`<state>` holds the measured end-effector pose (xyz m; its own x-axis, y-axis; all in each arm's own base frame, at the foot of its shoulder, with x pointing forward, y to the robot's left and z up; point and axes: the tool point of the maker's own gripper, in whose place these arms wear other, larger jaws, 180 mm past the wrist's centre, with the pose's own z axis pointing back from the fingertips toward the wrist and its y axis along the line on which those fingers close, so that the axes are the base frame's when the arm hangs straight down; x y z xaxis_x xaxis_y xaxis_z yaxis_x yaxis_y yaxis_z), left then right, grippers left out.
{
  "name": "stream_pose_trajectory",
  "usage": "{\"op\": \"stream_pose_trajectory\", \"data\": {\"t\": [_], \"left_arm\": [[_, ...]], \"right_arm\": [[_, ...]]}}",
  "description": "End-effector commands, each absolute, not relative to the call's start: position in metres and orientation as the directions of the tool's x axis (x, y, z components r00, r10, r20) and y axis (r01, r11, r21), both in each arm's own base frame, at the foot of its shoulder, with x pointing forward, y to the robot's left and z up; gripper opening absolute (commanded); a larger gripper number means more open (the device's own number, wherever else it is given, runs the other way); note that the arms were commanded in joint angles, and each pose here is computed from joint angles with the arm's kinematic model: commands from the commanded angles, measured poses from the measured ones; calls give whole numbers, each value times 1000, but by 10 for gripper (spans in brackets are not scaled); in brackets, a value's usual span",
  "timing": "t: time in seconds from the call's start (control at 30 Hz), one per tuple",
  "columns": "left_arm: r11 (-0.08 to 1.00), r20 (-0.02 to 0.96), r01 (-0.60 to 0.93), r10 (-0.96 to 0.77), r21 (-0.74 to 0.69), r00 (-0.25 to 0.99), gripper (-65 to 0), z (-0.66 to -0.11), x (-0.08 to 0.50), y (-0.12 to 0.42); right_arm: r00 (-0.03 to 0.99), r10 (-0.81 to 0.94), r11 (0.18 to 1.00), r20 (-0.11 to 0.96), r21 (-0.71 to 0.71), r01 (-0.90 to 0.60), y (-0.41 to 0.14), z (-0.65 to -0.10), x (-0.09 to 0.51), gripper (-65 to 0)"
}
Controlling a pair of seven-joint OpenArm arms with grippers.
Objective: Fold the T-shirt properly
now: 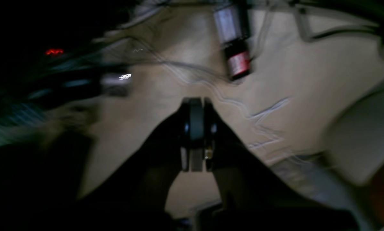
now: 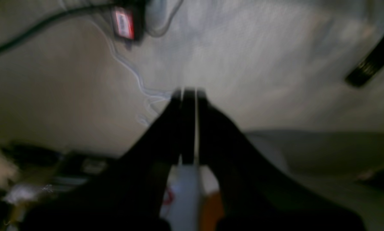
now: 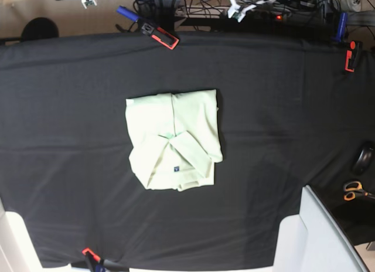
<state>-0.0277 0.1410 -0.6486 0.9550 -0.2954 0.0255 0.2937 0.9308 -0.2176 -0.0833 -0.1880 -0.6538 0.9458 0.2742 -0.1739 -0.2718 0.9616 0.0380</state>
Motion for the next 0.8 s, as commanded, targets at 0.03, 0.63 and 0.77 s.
{"op": "stream_pose_trajectory", "data": {"t": [0.03, 0.63, 0.77], "left_arm": [[935, 19, 241, -245, -261, 969, -650, -654, -35, 129], [936, -1, 222, -231, -274, 973, -650, -653, -53, 128], [936, 8, 221, -227, -272, 974, -650, -653, -48, 128]], "right_arm": [[919, 354, 935, -173, 65, -348, -190, -655, -90, -635], [893, 426, 905, -141, 64, -421, -192, -657, -74, -634], [893, 426, 905, -148, 50, -423, -202, -655, -74, -634]]}}
